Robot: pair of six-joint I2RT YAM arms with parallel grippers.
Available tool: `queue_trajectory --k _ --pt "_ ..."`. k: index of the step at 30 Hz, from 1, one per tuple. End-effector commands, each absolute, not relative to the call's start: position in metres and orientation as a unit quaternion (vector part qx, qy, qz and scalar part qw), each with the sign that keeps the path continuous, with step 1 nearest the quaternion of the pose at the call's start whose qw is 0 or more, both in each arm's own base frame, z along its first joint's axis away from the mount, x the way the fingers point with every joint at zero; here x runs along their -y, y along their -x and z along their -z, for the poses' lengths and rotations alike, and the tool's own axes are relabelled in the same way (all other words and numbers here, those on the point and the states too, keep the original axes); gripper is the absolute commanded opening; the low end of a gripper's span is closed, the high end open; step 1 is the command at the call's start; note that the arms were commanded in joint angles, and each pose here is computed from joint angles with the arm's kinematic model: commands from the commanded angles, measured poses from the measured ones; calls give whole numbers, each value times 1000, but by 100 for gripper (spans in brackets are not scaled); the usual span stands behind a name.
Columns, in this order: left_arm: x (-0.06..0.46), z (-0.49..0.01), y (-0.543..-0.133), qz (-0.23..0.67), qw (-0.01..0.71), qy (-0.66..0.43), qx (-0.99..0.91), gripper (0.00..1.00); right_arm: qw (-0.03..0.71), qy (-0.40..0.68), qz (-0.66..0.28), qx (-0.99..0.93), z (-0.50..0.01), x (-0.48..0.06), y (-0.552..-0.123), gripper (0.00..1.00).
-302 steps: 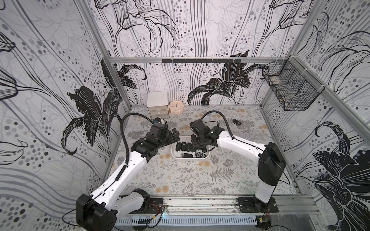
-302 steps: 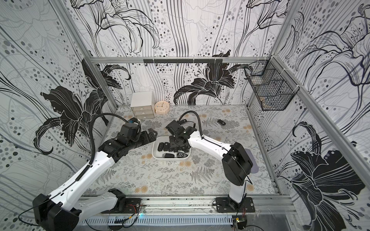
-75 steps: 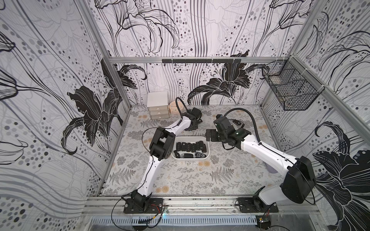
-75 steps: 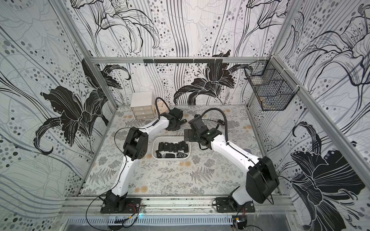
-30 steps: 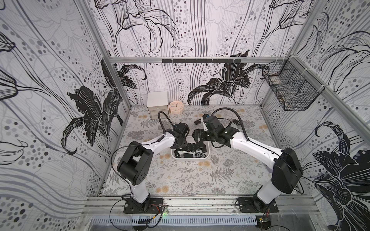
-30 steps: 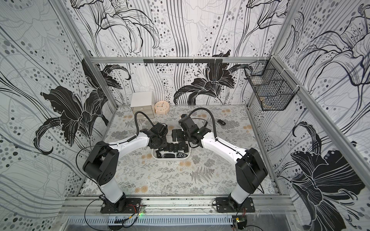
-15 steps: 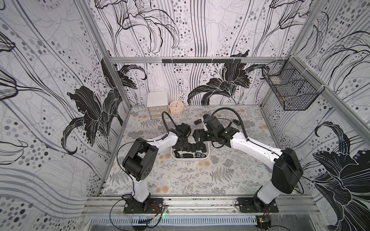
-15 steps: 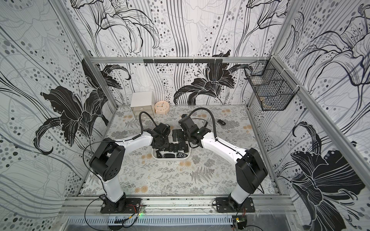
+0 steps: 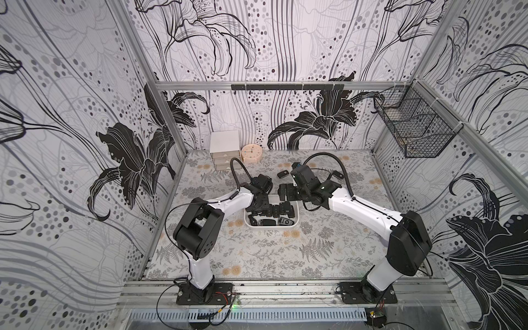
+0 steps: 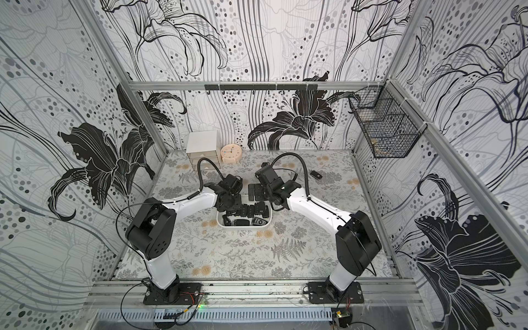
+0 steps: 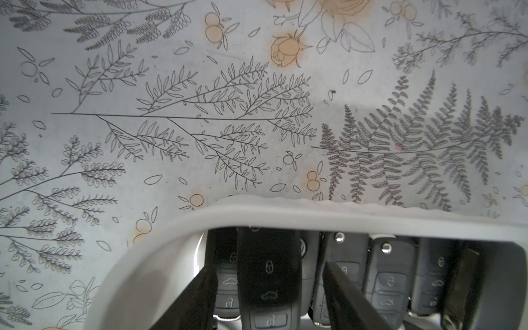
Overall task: Place the car key into the storage box
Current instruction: Place the car key in the storage box, then pick up the car key from the center of the board.
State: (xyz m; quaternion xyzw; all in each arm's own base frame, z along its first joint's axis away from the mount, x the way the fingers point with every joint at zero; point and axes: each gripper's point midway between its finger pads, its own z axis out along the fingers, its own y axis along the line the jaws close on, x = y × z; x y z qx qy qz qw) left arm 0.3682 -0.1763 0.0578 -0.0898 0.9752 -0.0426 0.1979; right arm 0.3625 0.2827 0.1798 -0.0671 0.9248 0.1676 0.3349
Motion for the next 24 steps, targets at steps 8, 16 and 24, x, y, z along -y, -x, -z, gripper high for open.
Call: queue_trajectory --k 8,16,24 --pt "192 -141 -373 128 270 86 -950 85 363 5 -81 -928 -180 -215 -424 100" --pt "190 -179 -368 157 304 92 -935 99 347 3 -73 -935 -163 -215 -458 100" --pt "178 -192 -357 153 318 105 -930 99 314 0 -118 -942 -129 -257 -497 98"
